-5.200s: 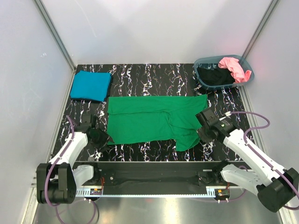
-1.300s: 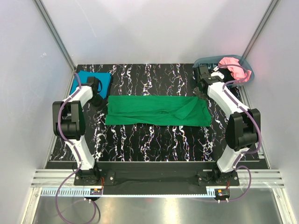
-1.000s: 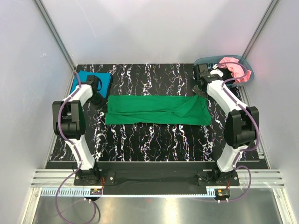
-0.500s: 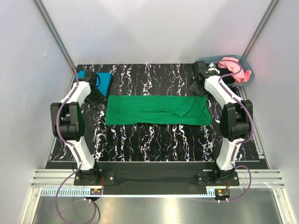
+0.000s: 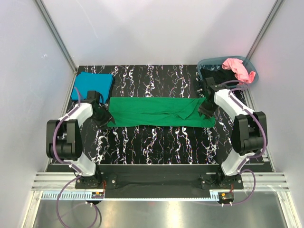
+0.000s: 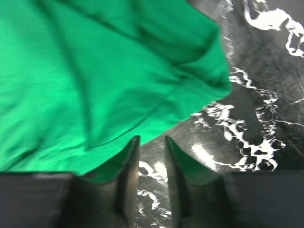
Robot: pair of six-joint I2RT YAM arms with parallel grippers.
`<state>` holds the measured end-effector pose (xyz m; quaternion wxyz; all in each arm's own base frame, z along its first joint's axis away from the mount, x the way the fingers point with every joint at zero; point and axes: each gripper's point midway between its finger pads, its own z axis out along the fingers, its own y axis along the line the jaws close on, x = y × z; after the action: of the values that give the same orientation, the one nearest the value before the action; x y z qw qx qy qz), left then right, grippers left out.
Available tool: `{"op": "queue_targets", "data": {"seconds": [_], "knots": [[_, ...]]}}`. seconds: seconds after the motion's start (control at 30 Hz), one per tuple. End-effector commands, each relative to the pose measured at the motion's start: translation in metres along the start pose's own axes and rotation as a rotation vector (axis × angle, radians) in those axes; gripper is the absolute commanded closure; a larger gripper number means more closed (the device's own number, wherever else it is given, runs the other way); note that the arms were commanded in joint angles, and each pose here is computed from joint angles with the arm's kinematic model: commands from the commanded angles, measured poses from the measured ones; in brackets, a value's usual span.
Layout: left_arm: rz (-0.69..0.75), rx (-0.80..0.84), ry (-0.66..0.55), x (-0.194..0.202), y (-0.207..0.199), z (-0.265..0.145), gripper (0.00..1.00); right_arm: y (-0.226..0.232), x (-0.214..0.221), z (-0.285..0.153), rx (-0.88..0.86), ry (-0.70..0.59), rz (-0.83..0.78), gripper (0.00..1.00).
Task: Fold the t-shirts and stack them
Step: Fold the tshirt
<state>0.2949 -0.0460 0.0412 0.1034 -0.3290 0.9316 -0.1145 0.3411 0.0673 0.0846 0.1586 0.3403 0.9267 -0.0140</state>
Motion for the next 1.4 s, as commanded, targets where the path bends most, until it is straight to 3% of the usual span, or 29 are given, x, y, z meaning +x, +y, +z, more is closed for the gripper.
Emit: {"op": "queue_targets", "data": {"seconds": [0.0, 0.23, 0.33, 0.5, 0.6, 0.93, 1.0, 1.03, 1.17, 1.3, 1.37], "knots": [[0.010, 0.103, -0.042, -0.016, -0.025, 0.006, 0.50, -0.011, -0.004, 0.006, -0.013, -0.001, 0.061, 0.68], [-0.019, -0.050, -0.034, -0.008, 0.009, 0.020, 0.51, -0.034, 0.000, 0.035, 0.068, 0.022, 0.079, 0.74], [-0.022, -0.133, -0.034, -0.009, 0.024, 0.024, 0.57, -0.048, 0.010, 0.043, 0.117, 0.030, 0.090, 0.74], [0.020, -0.210, -0.041, -0.018, 0.034, 0.027, 0.90, -0.067, 0.013, 0.053, 0.175, 0.007, 0.080, 0.74], [0.054, -0.240, -0.055, -0.025, 0.037, 0.023, 1.00, -0.075, 0.007, 0.056, 0.217, -0.013, 0.062, 0.75], [0.096, -0.252, -0.007, -0.008, 0.049, 0.016, 1.00, -0.094, 0.013, 0.036, 0.269, -0.009, 0.036, 0.74], [0.098, -0.267, 0.004, -0.002, 0.054, 0.012, 0.91, -0.093, 0.014, 0.028, 0.249, -0.008, 0.049, 0.73], [0.099, -0.274, 0.001, -0.003, 0.056, 0.008, 0.76, -0.092, 0.014, 0.021, 0.237, -0.010, 0.058, 0.73], [0.094, -0.242, -0.046, -0.012, 0.044, -0.015, 0.56, -0.071, 0.014, -0.004, 0.109, -0.017, 0.069, 0.69], [0.089, -0.127, -0.114, -0.031, 0.011, -0.042, 0.53, -0.015, 0.018, -0.024, -0.079, -0.035, -0.011, 0.65], [0.099, -0.053, -0.120, -0.034, -0.006, -0.050, 0.52, 0.012, 0.025, -0.022, -0.149, -0.025, -0.023, 0.57]]}}
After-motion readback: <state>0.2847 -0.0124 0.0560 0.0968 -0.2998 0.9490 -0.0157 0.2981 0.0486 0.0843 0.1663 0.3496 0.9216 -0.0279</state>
